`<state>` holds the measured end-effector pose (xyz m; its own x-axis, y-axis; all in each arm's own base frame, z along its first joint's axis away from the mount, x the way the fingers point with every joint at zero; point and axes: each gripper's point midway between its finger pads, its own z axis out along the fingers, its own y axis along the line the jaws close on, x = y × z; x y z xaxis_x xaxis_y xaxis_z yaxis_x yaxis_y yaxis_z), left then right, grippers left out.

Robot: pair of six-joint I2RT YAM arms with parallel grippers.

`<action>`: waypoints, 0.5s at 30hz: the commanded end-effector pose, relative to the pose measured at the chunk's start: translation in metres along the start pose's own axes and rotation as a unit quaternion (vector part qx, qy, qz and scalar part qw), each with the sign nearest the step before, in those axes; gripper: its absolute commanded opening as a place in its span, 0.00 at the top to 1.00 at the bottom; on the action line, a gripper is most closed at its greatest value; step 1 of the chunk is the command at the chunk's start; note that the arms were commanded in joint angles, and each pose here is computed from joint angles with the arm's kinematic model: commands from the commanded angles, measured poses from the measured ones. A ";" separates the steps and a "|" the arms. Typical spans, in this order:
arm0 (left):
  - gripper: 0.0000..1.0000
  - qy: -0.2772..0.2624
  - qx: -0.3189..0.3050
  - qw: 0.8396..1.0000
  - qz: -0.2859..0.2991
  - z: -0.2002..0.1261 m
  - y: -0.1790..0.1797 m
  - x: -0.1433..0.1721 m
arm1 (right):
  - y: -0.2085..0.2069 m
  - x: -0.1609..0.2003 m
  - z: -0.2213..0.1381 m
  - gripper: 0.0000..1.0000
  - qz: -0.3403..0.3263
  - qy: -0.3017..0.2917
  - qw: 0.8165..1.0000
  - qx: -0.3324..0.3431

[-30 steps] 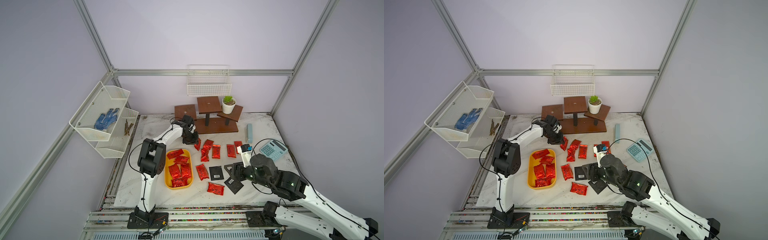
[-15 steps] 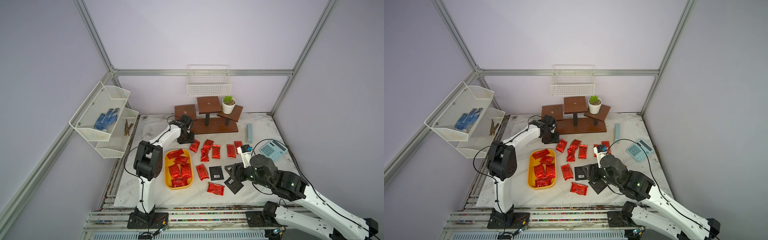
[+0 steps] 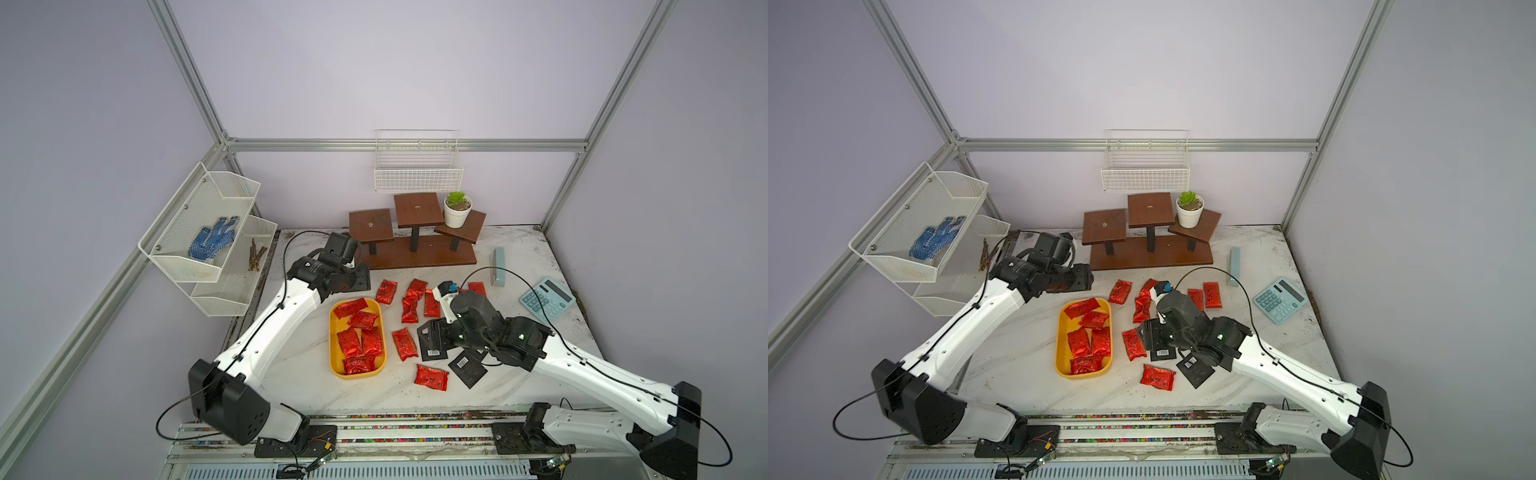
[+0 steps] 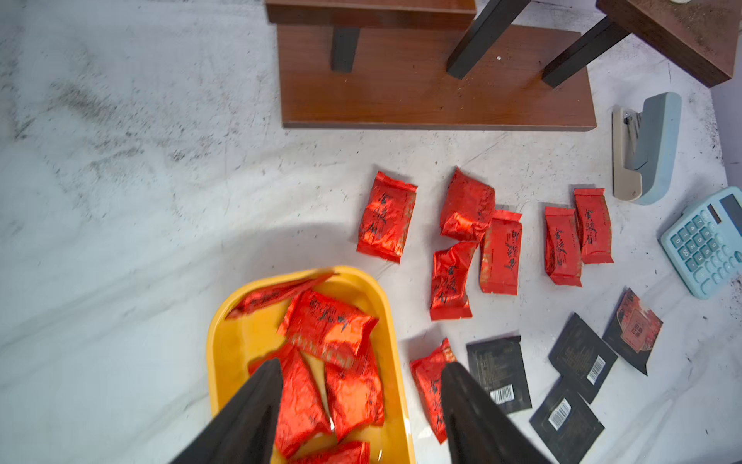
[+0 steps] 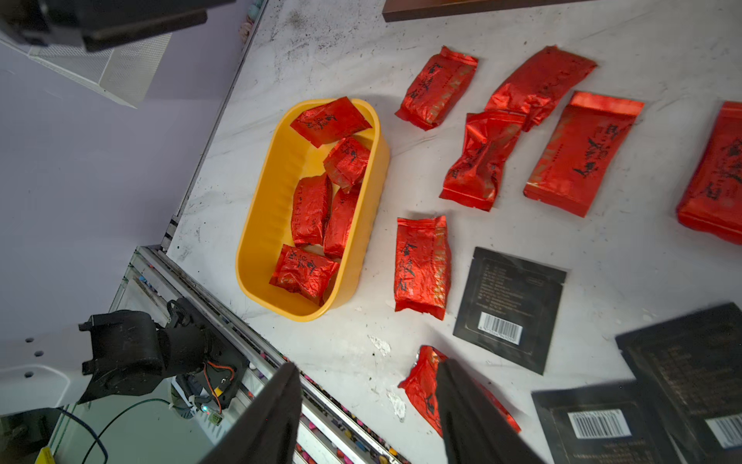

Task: Take the tea bags out of the storage box
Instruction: Pick up the tea bag from the storage box.

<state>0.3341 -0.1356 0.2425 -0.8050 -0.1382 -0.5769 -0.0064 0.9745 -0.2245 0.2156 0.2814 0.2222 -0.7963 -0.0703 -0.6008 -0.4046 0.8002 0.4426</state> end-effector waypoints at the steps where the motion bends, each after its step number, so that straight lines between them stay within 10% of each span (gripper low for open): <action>1: 0.31 -0.009 -0.007 0.998 -0.065 -0.023 0.022 0.025 | 0.034 -0.018 0.014 0.42 -0.027 -0.010 0.999 -0.037; 15: 0.14 -0.050 -0.025 0.976 -0.211 -0.068 0.092 0.093 | 0.096 0.006 0.131 0.42 -0.093 0.086 0.992 -0.023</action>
<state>0.2251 -0.0556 0.2089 -0.7212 -0.4724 -0.5068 -0.3140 0.8749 -0.3687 0.2320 0.4170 0.1768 -0.7892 -0.2813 -0.5460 -0.5361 0.7494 0.3887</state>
